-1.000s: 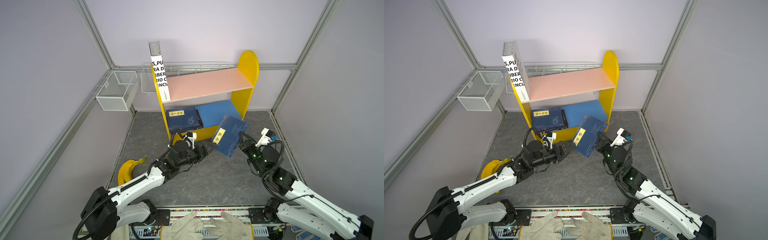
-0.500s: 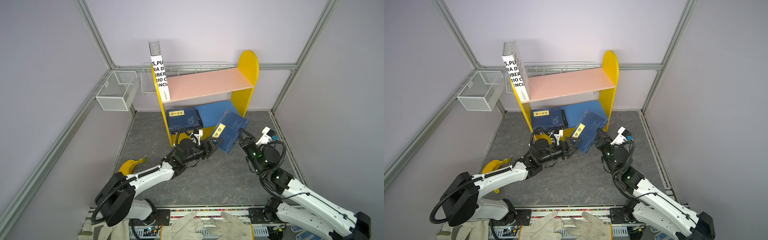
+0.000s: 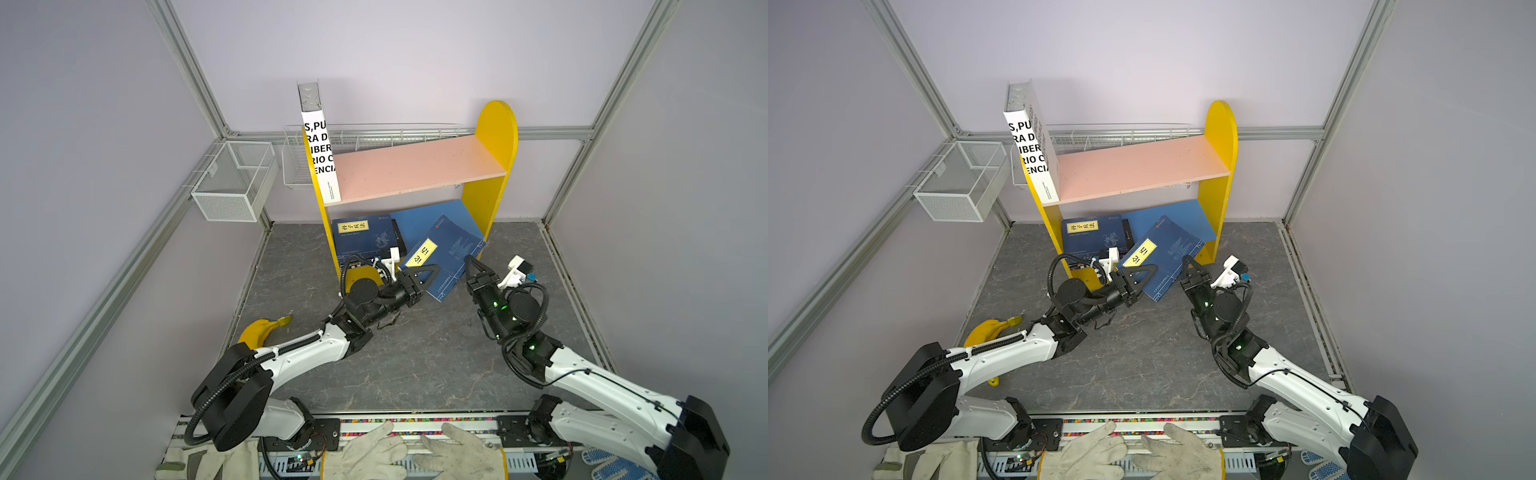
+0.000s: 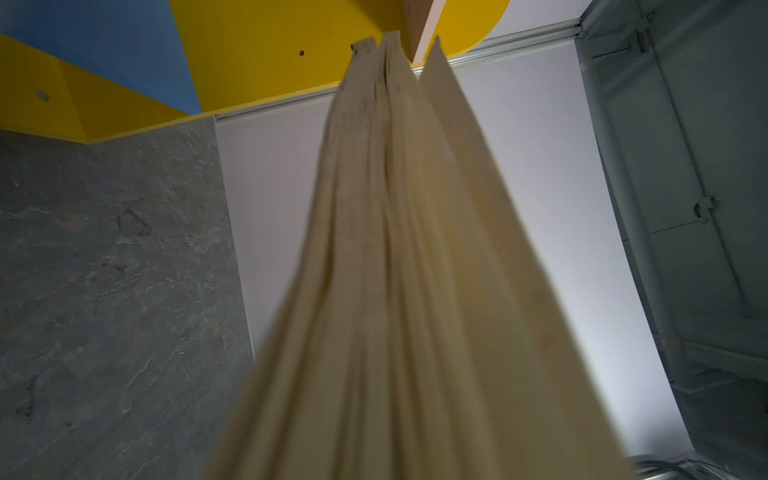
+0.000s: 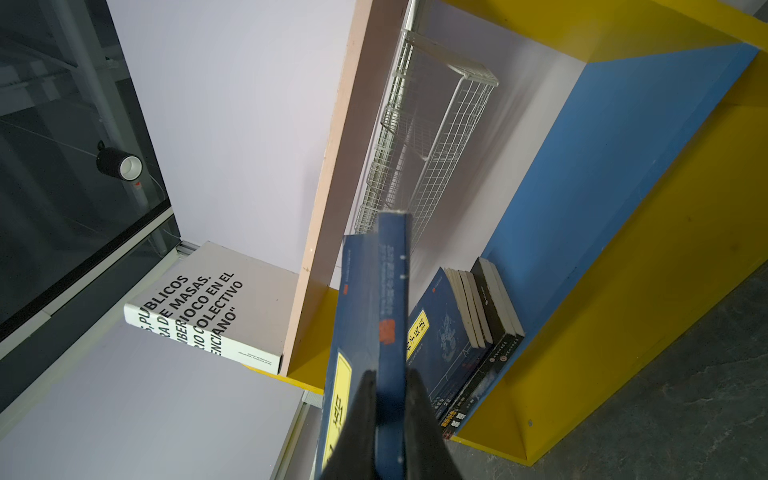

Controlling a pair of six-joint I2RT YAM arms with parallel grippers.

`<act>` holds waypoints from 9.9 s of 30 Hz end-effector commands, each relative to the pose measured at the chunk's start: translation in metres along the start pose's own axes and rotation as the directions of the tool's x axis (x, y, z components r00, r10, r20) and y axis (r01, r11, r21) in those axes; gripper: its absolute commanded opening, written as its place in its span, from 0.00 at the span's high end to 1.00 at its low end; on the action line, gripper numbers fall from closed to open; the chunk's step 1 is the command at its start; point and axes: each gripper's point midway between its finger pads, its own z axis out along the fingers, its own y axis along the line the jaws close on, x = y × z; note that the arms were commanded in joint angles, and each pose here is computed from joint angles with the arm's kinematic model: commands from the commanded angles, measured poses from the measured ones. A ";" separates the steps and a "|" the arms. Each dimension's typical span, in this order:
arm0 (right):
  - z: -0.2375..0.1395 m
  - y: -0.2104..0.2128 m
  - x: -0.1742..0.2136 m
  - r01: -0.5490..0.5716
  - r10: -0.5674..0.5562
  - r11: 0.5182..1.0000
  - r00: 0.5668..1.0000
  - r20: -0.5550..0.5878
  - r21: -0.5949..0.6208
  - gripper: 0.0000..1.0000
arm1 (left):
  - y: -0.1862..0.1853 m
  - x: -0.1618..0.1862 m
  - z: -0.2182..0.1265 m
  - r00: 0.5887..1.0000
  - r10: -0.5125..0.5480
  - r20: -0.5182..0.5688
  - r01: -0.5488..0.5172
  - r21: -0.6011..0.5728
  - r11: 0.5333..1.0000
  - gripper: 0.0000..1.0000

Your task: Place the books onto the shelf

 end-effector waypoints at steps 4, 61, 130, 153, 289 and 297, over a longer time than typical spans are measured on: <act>-0.008 -0.004 -0.005 0.025 -0.024 1.000 0.999 -0.039 0.017 0.83 | -0.038 -0.019 -0.019 0.993 0.065 0.098 -0.072 0.071 0.995 0.96; -0.072 0.020 0.106 -0.006 -0.376 0.919 0.283 -0.882 -0.393 0.64 | -0.053 0.005 -0.119 0.750 0.355 -0.558 -0.469 -0.071 0.880 1.00; 0.175 -0.028 0.159 0.048 -0.273 0.960 0.365 -0.890 -0.275 0.93 | 0.006 -0.173 -0.237 0.689 0.725 -0.017 -0.301 -0.916 0.265 0.00; 0.176 -0.057 0.180 0.056 -0.224 0.975 0.269 -0.937 -0.217 0.92 | 0.047 -0.216 -0.192 0.696 0.718 -0.015 -0.334 -0.892 0.305 0.01; -0.103 -0.229 -0.175 0.700 -0.830 0.101 0.451 -0.328 0.707 0.11 | 0.210 -0.255 -0.326 0.439 0.884 -0.159 -0.180 -0.980 -0.087 0.01; -0.048 -0.250 -0.167 0.825 -0.879 0.074 0.320 -0.354 0.560 0.11 | 0.208 -0.255 -0.325 0.421 0.894 -0.150 -0.181 -0.980 -0.080 0.01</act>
